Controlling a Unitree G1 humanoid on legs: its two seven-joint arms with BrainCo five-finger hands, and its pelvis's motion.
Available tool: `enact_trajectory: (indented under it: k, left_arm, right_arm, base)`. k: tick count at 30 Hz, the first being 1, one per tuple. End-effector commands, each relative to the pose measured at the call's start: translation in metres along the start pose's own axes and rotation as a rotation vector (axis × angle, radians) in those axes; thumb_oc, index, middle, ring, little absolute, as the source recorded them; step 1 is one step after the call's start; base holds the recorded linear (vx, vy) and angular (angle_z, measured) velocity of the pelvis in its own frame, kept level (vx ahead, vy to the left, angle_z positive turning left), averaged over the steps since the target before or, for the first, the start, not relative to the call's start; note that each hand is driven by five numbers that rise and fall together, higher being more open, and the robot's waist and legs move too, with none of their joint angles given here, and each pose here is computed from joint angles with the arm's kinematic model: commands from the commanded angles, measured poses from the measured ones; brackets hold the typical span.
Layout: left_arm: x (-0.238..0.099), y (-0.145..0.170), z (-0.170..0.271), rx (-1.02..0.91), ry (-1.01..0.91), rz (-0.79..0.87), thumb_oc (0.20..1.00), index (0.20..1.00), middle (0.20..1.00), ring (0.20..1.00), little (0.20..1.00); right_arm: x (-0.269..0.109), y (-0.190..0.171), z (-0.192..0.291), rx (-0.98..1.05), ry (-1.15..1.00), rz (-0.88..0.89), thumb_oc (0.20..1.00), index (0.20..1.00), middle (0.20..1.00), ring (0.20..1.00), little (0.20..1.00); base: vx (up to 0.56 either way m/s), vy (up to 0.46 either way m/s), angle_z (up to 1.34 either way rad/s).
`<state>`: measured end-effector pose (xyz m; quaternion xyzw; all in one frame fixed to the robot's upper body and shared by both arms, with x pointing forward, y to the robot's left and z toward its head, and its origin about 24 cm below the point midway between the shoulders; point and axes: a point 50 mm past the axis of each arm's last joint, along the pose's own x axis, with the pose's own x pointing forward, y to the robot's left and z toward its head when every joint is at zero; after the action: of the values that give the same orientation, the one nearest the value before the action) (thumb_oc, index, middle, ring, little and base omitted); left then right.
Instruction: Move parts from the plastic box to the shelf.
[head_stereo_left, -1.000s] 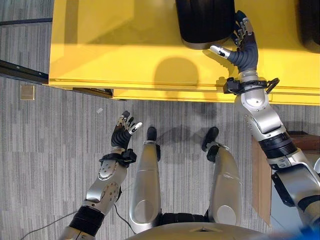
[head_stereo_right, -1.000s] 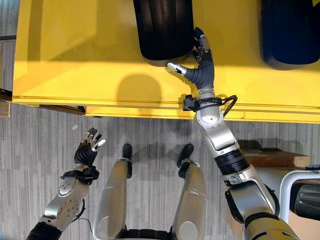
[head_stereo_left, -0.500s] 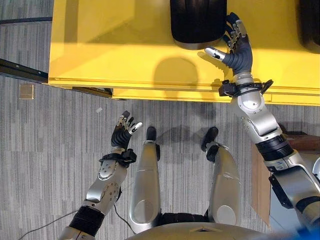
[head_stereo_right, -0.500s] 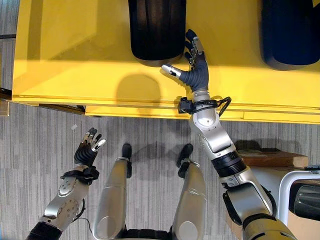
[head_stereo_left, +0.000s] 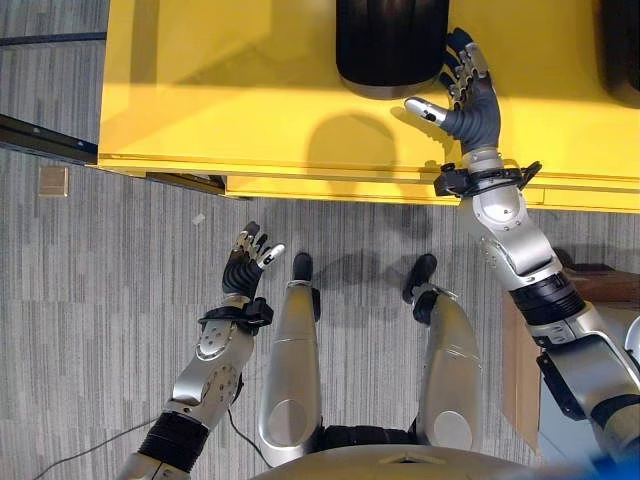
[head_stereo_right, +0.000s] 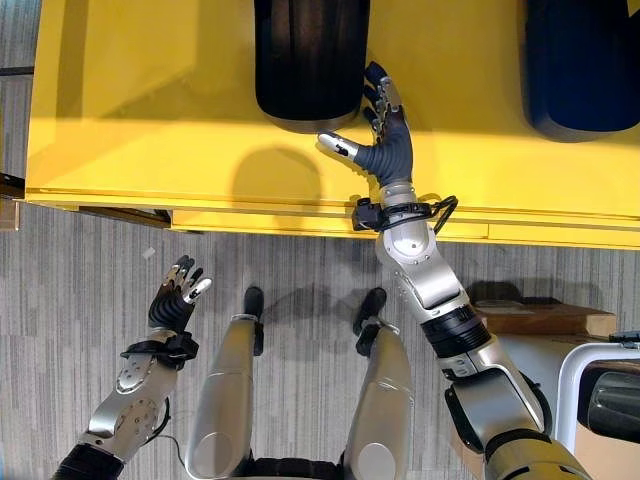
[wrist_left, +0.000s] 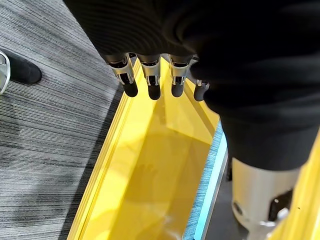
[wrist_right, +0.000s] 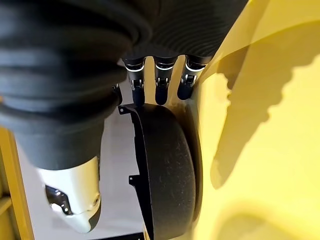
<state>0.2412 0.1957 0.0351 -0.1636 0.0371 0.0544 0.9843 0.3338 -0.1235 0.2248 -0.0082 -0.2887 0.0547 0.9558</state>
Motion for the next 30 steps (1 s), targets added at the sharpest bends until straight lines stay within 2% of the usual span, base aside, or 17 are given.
enact_trajectory:
  k: [1,8,16,21,28,30]
  left_arm:
    - [-0.015,0.0,0.015,0.01,-0.076,-0.023,1.0,1.0,1.0,1.0,1.0]
    - [-0.014,0.0,0.014,0.004,-0.082,-0.005,1.0,1.0,1.0,1.0,1.0]
    - [-0.016,-0.001,0.011,0.005,-0.086,0.01,1.0,1.0,1.0,1.0,1.0]
    - [-0.02,0.001,0.006,0.008,-0.064,0.013,1.0,1.0,1.0,1.0,1.0]
    - [-0.021,0.005,0.001,0.002,-0.041,0.007,1.0,1.0,1.0,1.0,1.0]
    - [-0.023,0.013,-0.006,0.006,-0.008,0.023,1.0,1.0,1.0,1.0,1.0]
  right_arm:
    - [-0.009,0.015,0.009,0.056,-0.056,0.07,1.0,1.0,1.0,1.0,1.0]
    - [-0.01,-0.008,0.028,0.006,-0.17,-0.09,1.0,1.0,1.0,1.0,1.0]
    - [-0.034,-0.023,0.052,-0.029,-0.332,-0.238,1.0,1.0,1.0,1.0,1.0]
    - [-0.061,-0.021,0.051,0.031,-0.334,-0.197,1.0,1.0,1.0,1.0,1.0]
    - [-0.093,-0.015,0.025,0.165,-0.156,-0.042,1.0,1.0,1.0,1.0,1.0]
    - [-0.126,-0.013,-0.018,0.251,0.123,0.017,1.0,1.0,1.0,1.0,1.0]
  base:
    - [0.0,0.0,0.0]
    - [0.0,0.0,0.0]
    - [0.0,0.001,-0.01]
    - [-0.02,-0.002,-0.07]
    - [0.0,-0.019,-0.11]
    - [0.08,-0.084,-0.22]
